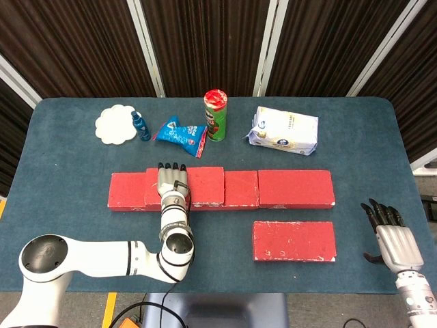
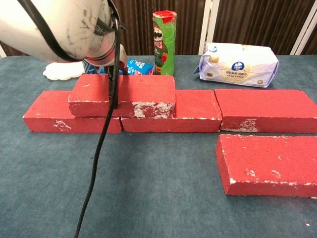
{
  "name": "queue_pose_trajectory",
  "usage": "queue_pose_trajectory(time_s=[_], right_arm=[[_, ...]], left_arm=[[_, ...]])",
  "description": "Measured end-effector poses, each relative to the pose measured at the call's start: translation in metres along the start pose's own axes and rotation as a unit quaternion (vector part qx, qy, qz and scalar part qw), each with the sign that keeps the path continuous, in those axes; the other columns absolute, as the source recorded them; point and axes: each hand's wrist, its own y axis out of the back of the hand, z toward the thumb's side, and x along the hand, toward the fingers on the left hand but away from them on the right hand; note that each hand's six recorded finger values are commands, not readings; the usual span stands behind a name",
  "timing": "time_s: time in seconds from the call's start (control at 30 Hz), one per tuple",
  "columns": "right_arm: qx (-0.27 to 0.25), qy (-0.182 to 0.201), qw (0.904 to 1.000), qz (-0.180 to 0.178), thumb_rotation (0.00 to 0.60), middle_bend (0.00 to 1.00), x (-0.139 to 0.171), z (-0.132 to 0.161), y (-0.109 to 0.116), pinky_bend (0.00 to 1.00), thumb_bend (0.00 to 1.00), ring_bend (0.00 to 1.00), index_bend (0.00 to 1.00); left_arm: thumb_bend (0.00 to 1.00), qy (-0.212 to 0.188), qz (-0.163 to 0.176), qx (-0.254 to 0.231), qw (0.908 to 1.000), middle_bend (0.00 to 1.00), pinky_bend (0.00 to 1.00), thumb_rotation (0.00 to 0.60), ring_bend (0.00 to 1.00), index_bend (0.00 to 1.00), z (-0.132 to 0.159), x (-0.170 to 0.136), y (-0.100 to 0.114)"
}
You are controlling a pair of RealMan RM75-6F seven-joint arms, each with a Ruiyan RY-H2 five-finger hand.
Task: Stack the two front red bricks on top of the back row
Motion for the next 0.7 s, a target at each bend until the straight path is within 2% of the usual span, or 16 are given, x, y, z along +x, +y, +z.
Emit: queue_pose_trajectory(time_s=[0.7], right_arm=[[-0.001, -0.001, 1.0, 0.005, 0.6, 0.08, 0.0001, 0.0013, -0.0018, 0.0, 0.0, 0.09, 0.11]], left_arm=[[0.2, -0.015, 0.003, 0.009, 0.9998, 0.0, 0.03, 0.6, 0.0, 0.0, -0.0007, 0.0023, -0.0019]])
